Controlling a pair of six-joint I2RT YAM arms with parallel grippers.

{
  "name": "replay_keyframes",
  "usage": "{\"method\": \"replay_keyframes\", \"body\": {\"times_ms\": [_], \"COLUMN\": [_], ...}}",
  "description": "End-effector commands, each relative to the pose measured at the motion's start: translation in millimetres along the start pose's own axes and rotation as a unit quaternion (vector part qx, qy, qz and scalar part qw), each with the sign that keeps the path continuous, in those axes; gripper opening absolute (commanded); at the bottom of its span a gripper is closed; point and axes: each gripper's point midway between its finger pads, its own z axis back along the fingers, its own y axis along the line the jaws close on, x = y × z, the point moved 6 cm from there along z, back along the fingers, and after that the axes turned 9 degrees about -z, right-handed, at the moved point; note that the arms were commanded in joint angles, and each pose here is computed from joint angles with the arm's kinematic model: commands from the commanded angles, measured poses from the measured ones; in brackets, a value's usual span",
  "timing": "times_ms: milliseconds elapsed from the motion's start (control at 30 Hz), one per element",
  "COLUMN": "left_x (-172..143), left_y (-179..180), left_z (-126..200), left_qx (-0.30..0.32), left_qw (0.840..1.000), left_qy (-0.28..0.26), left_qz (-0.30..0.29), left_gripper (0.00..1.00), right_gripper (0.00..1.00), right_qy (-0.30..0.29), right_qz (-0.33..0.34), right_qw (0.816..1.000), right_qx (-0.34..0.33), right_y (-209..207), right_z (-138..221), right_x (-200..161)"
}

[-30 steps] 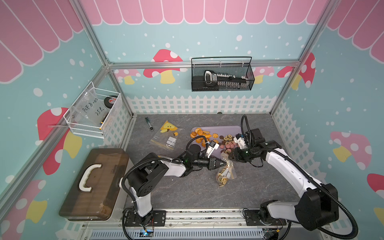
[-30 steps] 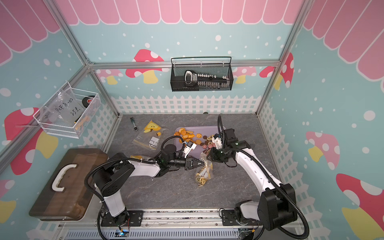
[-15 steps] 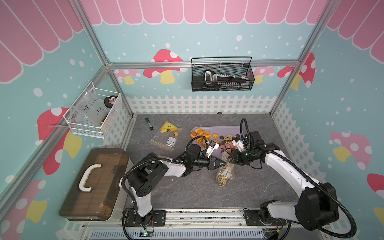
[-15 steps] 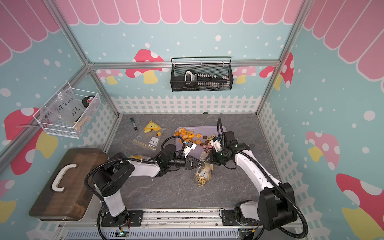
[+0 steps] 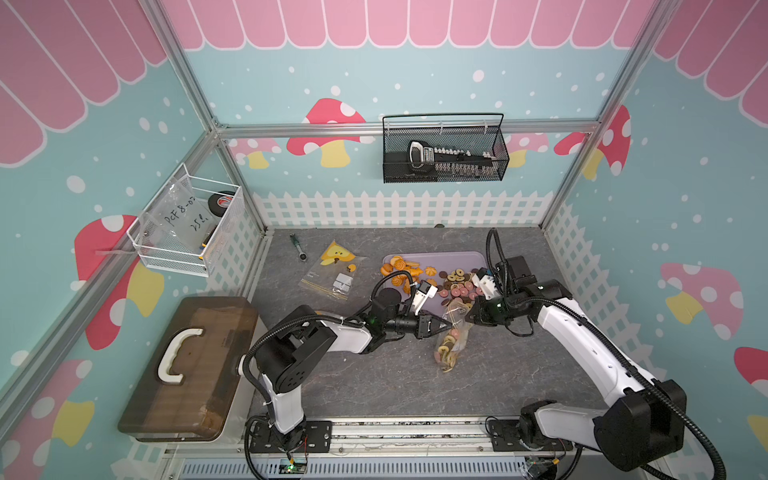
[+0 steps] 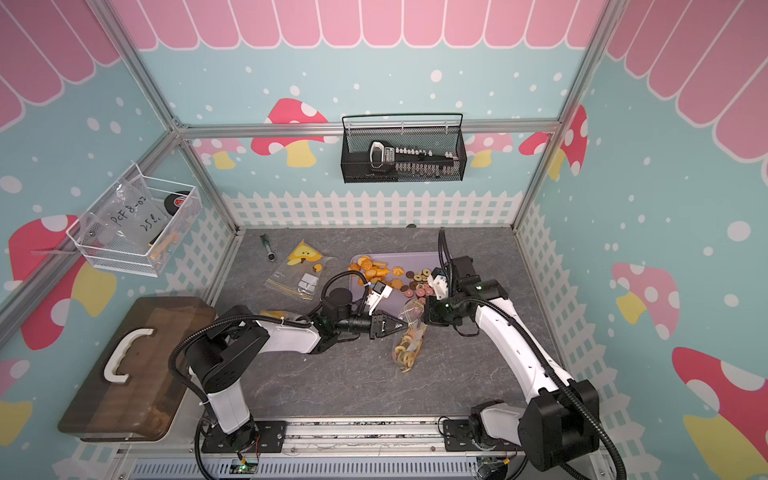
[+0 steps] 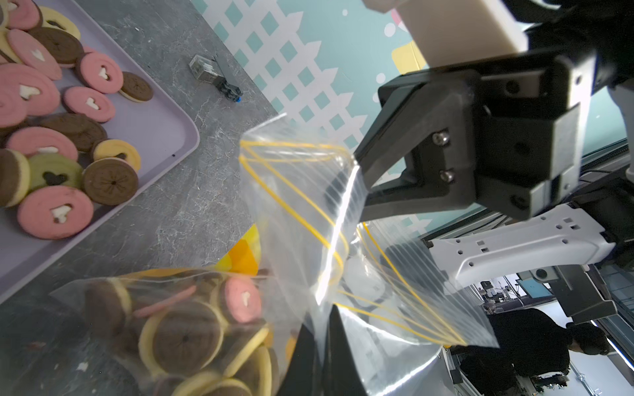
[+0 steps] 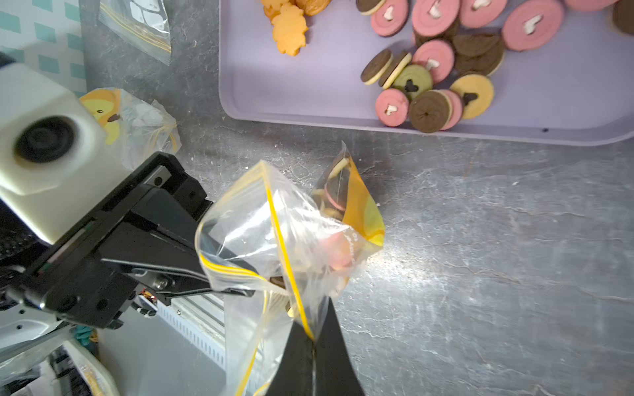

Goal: Pour cookies out of the ziploc bag
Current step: Open the ziploc bag at the center of the board.

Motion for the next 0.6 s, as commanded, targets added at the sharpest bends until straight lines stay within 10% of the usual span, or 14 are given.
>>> {"method": "replay_keyframes", "body": {"times_ms": [0, 400, 500, 567], "left_x": [22.9, 36.8, 37.5, 40.3], "left_y": [-17.1, -24.2, -23.9, -25.5], "left_z": [2.0, -4.6, -6.2, -4.7], "left_qx": [-0.021, -0.067, -0.073, -0.081], "left_qw": [0.999, 0.996, 0.996, 0.995], "left_qy": [-0.026, -0.046, -0.041, -0.053], "left_qz": [-0.038, -0.026, -0.012, -0.013], "left_gripper": [0.0, 0.11, 0.3, 0.67], "right_gripper": [0.0, 0.0, 0.0, 0.0], "right_qy": [-0.012, -0.029, -0.035, -0.042], "right_qz": [0.023, 0.056, 0.069, 0.075], "right_qw": [0.998, 0.991, 0.986, 0.983], "right_qx": [-0.05, -0.114, -0.145, -0.164], "right_y": [-6.5, -7.6, -8.7, -8.8], "right_z": [16.9, 46.3, 60.0, 70.5], "right_x": [-1.9, 5.5, 7.7, 9.4]}}
